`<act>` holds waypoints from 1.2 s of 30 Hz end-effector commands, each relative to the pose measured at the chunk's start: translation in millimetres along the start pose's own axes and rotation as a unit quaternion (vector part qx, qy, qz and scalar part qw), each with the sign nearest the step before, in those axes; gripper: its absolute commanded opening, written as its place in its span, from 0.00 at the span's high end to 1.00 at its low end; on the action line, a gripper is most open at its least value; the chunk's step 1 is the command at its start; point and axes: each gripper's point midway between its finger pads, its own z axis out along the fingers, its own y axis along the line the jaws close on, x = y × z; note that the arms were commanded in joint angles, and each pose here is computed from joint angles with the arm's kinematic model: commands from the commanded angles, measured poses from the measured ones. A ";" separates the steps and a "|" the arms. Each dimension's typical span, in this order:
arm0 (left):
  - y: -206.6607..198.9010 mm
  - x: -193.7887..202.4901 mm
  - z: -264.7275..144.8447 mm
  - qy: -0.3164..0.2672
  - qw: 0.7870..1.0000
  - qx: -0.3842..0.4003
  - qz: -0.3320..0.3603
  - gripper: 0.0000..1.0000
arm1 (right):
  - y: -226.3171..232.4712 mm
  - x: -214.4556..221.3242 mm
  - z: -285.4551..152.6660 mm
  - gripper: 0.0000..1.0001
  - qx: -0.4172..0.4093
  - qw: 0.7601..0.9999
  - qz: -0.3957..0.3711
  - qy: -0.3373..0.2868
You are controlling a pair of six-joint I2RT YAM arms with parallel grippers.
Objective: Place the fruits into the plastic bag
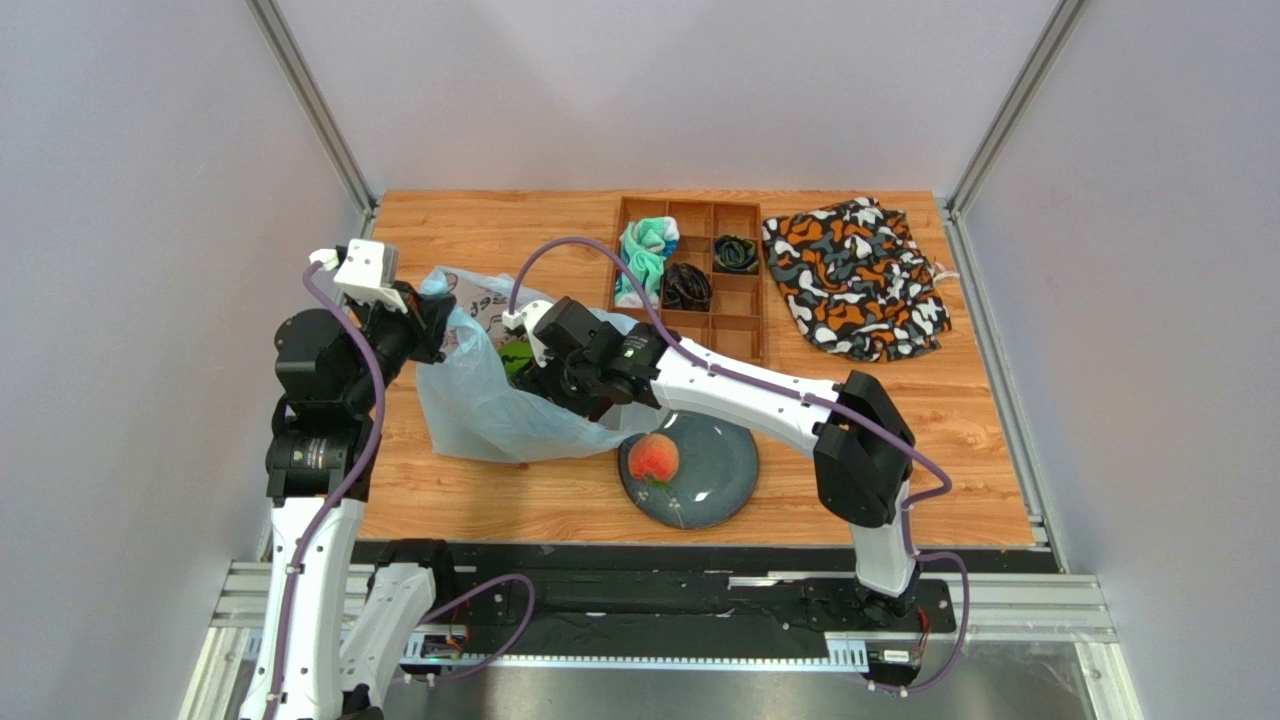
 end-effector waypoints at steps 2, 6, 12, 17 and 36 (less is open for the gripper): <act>-2.7 -7.5 -1.3 -0.012 1.000 0.004 0.003 1.00 | -20.3 -12.9 -1.3 0.53 0.022 0.999 0.022 -0.016; -1.7 -7.2 -1.3 -0.011 1.000 0.001 0.003 1.00 | -22.2 -10.4 4.2 0.32 0.019 1.000 0.023 -0.008; -1.9 -6.8 -0.9 -0.010 1.000 0.002 0.003 1.00 | -22.1 -8.5 4.8 0.18 0.013 1.000 0.022 -0.003; -2.1 -7.2 -1.3 -0.011 1.000 0.002 0.003 1.00 | -22.0 -10.4 4.0 0.16 0.010 1.000 0.023 -0.005; -1.8 -7.6 -1.7 -0.012 1.000 0.001 0.004 1.00 | 34.1 -79.5 -108.0 0.22 -0.129 0.978 -0.014 -0.164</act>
